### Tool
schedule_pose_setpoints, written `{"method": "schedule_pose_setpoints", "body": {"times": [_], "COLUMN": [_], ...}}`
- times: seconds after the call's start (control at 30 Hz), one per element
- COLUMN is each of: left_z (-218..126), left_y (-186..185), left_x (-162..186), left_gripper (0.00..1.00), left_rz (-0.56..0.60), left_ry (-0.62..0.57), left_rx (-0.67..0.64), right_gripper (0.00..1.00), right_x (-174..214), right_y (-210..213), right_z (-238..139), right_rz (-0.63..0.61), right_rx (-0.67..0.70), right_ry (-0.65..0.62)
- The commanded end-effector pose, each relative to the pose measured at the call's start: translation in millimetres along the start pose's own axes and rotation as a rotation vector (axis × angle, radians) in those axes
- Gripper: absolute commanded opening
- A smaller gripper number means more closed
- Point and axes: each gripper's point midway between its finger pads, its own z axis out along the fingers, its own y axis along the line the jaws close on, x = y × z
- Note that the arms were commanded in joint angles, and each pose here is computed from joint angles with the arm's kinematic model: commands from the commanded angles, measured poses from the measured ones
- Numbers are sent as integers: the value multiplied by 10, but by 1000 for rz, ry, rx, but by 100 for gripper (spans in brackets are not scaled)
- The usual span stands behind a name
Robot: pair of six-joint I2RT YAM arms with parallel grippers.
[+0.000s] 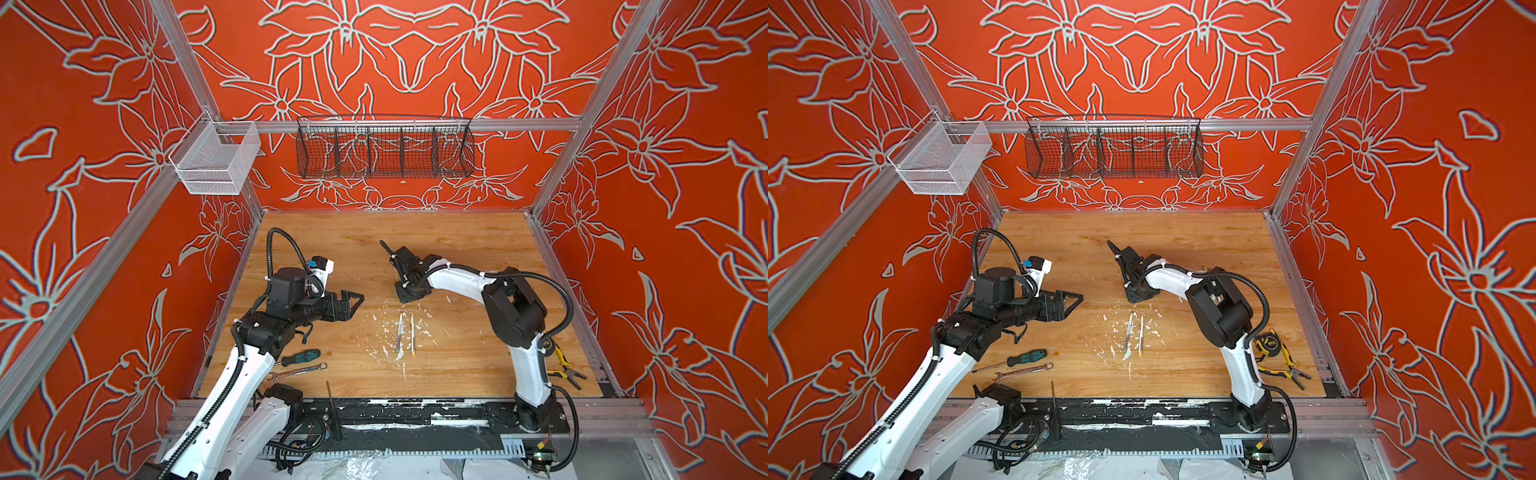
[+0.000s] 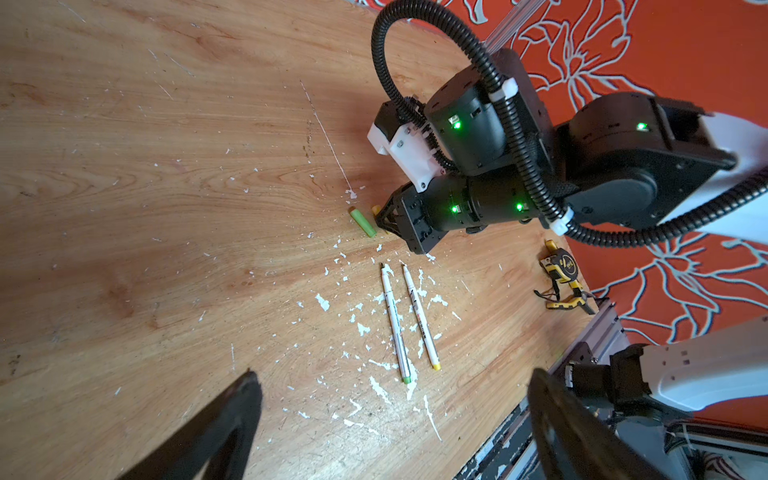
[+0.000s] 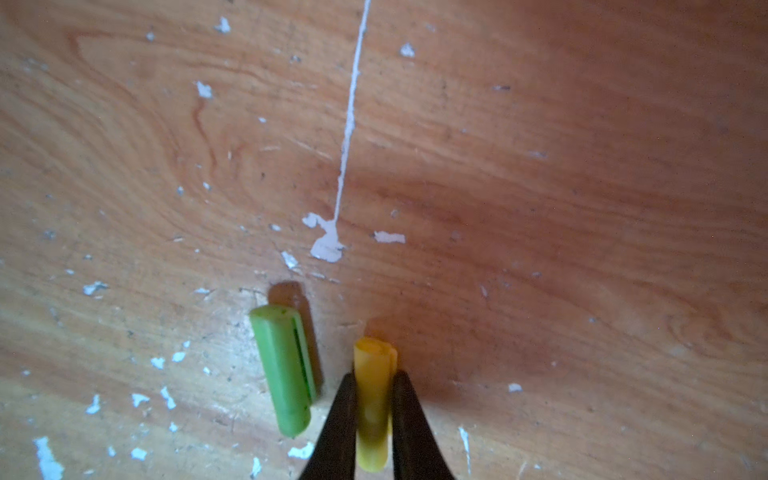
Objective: Insert the pens into the pen caps
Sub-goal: 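Grasp the yellow cap with the right gripper and lift it, then bring the yellow cap toward the left gripper while the left gripper moves to meet it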
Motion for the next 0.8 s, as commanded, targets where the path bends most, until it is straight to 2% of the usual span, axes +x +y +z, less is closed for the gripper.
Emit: {"method": "schedule_pose_setpoints", "body": {"times": [0.0,0.2,0.37,0.77], "left_z": [16,121,262,591], "left_y": [-94,-136,-146,-188], "left_x": [-52,-33,16,138], "left_gripper": [97,97,97,100], "left_rz": [-6,-73,-103,-136], "left_ry": [-10,-6,11,80], "left_rx": [49,112,134,205], "right_gripper": [14,12,12,12], "right_x": [222,267,264,323], "right_y": [-100,-61,123,368], "right_z": [-28,-137,-346,-905], "right_rz": [-23,-39,-72,-130], "right_rx": [42,-5,-154,-374], "right_ry": [59,42,-50,-192]}}
